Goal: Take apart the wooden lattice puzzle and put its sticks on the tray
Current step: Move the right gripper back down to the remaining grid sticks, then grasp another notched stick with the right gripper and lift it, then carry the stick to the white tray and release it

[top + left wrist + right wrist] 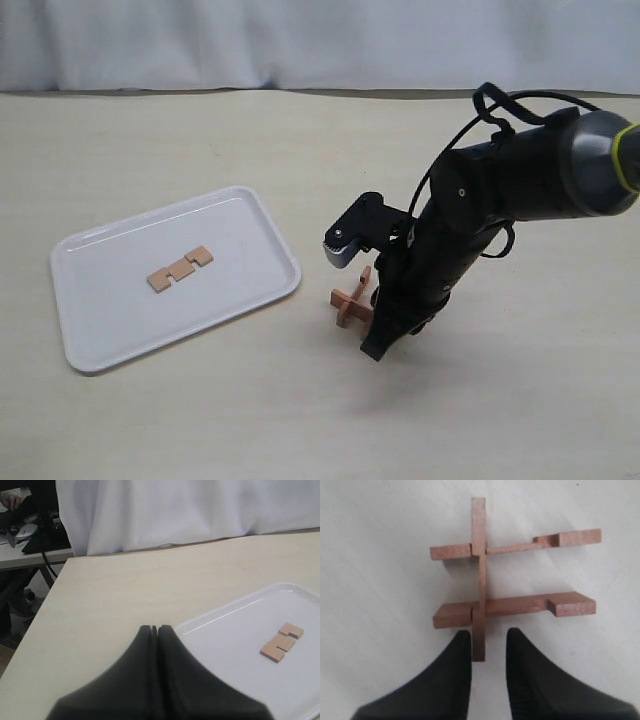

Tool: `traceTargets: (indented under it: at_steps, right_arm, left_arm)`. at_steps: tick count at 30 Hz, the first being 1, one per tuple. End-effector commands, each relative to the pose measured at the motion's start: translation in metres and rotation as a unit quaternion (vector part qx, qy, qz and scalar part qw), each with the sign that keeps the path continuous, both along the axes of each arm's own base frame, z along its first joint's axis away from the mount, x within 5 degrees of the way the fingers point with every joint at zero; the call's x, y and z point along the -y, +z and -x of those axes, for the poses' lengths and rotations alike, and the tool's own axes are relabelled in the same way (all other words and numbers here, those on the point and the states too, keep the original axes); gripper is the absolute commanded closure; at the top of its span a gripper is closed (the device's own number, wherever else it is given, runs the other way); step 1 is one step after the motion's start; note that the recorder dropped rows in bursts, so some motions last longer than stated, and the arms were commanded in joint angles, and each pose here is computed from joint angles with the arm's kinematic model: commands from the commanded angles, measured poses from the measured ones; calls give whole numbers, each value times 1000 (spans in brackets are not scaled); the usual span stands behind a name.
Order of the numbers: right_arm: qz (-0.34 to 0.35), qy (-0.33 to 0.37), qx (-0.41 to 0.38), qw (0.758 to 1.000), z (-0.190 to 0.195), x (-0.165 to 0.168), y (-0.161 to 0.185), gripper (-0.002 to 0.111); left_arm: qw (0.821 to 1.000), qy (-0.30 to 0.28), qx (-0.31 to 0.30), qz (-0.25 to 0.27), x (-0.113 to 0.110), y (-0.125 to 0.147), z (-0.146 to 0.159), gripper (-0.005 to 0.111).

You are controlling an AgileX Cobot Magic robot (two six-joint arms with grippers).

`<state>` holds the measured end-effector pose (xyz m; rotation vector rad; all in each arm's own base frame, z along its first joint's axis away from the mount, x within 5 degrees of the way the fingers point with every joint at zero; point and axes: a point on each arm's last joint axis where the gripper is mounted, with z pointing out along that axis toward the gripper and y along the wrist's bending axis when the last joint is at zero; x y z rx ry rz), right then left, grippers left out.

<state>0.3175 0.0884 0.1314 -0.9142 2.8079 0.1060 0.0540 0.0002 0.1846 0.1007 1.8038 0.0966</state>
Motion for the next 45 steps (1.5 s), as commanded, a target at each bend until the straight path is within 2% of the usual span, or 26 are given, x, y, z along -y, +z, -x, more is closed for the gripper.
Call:
traceTargets:
  at_steps: [1, 9, 19, 27, 37, 45]
  right_arm:
    - [0, 2, -1, 1000, 1, 1, -2, 104]
    - [2, 5, -19, 1000, 5, 1, 3, 104]
    - [-14, 0, 39, 999, 9, 2, 43, 104]
    - [-66, -68, 79, 992, 4, -3, 56, 104]
    - [-178, -190, 128, 957, -12, -14, 61, 104]
    - [-252, -308, 123, 909, -30, -20, 39, 104]
  left_arm:
    - [1000, -1, 6, 0, 0, 1, 0, 107]
    - [1000, -1, 6, 1, 0, 1, 0, 107]
    - [1000, -1, 6, 1, 0, 1, 0, 107]
    - [1000, -1, 6, 1, 0, 1, 0, 107]
    - [1000, -1, 6, 1, 0, 1, 0, 107]
    - [1000, -1, 6, 1, 0, 1, 0, 107]
